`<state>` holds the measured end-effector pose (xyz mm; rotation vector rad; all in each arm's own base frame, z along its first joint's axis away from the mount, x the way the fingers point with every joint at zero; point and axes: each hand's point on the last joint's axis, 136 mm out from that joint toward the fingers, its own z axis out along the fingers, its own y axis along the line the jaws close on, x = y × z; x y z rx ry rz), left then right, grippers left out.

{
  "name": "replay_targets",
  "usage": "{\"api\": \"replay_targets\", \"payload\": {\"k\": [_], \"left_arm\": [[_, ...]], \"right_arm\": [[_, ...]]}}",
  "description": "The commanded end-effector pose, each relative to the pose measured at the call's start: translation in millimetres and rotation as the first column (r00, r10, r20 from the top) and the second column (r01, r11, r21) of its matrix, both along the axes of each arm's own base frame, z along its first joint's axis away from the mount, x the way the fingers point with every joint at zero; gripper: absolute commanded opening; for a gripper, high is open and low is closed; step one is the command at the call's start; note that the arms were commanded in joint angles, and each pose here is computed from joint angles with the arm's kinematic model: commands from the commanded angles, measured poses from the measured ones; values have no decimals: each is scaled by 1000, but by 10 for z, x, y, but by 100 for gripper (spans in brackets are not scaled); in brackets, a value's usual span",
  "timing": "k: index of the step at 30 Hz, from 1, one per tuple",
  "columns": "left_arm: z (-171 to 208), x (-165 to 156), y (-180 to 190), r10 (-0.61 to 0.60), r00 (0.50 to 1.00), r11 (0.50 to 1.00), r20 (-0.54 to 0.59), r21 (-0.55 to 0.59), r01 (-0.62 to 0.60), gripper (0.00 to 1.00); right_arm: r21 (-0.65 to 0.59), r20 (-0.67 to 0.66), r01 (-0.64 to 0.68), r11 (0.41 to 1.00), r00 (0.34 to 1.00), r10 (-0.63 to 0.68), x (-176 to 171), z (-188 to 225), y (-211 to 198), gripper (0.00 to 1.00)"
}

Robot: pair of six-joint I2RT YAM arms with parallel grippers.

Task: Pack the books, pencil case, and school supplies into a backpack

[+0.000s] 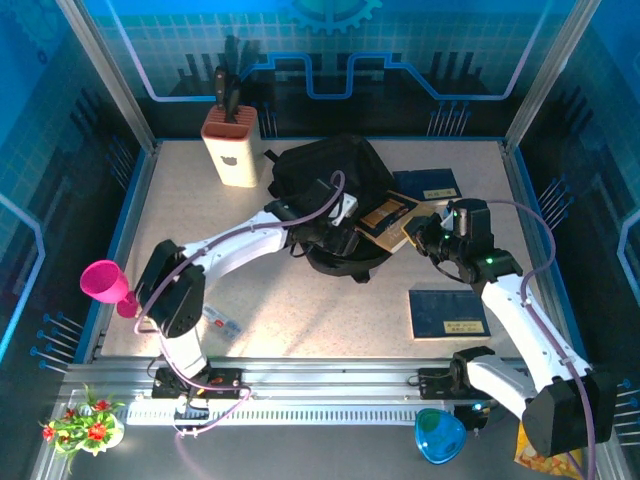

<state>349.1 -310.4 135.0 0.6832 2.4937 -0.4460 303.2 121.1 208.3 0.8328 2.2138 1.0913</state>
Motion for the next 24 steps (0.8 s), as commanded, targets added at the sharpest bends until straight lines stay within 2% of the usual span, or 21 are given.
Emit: {"api": "replay_targets", "payload": {"k": [1, 3, 8, 13, 17, 24], "left_arm": [[19, 104, -18, 17, 1000, 999, 17, 40, -17, 64], [-19, 138, -31, 24, 999, 998, 24, 66, -25, 62], [68, 308, 118, 98, 988, 985, 121, 130, -114, 45], [258, 350, 177, 67, 976, 987, 207, 131, -96, 38], [245, 393, 219, 47, 976, 985, 212, 154, -81, 33], [287, 489, 77, 42, 980, 990, 195, 125, -67, 13]], "right_arm": [[38, 171, -29, 999, 985, 22, 144, 504, 50, 8], [38, 168, -30, 999, 986, 23, 144, 495, 53, 8], [17, 157, -15, 1000, 988, 12, 134, 452, 10, 8], [-84, 120, 49, 995, 992, -39, 76, 316, -183, 8], [-158, 107, 101, 982, 991, -84, 18, 232, -341, 8], [-119, 61, 65, 991, 996, -58, -33, 113, -257, 7]]}}
